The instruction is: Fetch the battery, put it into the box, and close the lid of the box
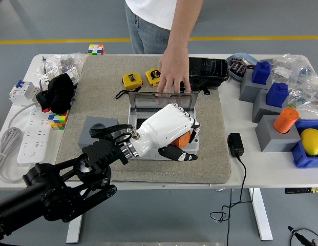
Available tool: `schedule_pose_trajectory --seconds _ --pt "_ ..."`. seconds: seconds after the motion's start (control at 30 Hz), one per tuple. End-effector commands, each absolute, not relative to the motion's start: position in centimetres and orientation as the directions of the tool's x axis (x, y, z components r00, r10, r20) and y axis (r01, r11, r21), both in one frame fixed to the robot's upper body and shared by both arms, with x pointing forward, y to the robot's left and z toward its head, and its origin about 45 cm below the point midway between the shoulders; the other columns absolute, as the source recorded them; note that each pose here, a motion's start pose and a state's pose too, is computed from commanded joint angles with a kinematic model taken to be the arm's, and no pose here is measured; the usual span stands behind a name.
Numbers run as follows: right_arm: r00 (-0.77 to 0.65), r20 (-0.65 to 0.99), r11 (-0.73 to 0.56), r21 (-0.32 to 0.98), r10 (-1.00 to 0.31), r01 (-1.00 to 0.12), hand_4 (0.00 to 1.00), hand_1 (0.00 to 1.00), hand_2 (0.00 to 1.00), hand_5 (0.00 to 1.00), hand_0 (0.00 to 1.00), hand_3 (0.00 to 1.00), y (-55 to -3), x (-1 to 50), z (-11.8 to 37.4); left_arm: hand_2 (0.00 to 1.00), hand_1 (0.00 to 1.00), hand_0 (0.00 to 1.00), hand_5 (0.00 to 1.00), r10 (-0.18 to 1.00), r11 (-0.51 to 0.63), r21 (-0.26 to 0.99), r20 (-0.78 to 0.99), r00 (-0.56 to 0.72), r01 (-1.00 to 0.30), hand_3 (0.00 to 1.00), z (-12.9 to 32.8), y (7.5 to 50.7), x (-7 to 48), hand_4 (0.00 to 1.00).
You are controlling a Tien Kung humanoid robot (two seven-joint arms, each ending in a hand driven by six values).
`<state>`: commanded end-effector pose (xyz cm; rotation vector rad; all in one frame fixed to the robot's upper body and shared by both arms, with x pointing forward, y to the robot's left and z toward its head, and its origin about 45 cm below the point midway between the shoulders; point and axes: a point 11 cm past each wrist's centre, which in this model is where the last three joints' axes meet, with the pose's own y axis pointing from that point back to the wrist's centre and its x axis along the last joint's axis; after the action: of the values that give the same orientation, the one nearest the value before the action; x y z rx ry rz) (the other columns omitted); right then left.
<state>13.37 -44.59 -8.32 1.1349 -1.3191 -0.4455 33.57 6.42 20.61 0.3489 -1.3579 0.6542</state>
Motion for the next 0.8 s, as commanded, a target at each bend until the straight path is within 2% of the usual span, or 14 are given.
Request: schedule_pose_trajectory --seconds 0.07,0.27,0.3,0.8 --pt "0.268 0.523 0.434 0.839 -0.809 -0.328 0.998 0.849 0.818 0.998 0.877 0.837 -44.5 13.5 -8.3 0.013 0.002 0.021 0.349 0.243 0.765 -0.135 0.966 0.087 -0.629 0.007 20.4 6.3 34.1 0.899" --pt "0.266 0.529 0.438 0.836 -0.806 -0.331 0.998 0.849 0.818 0.998 0.877 0.837 -44.7 13.7 -8.2 0.013 0.002 0.021 0.349 0.281 0.757 -0.158 0.955 0.098 -0.634 0.007 21.2 5.3 34.9 0.899" --pt "0.266 0.529 0.439 0.835 -0.806 -0.331 0.998 0.849 0.818 0.998 0.876 0.837 -44.7 13.7 -8.2 0.013 0.002 0.02 0.38 0.287 0.756 -0.162 0.953 0.099 -0.634 0.008 21.3 5.2 35.0 0.891" --pt "0.268 0.53 0.438 0.835 -0.805 -0.334 0.998 0.848 0.818 0.998 0.876 0.837 -44.7 13.9 -8.1 0.013 0.002 0.022 0.388 0.307 0.697 -0.124 0.942 0.137 -0.706 0.008 19.7 6.3 37.7 0.888"
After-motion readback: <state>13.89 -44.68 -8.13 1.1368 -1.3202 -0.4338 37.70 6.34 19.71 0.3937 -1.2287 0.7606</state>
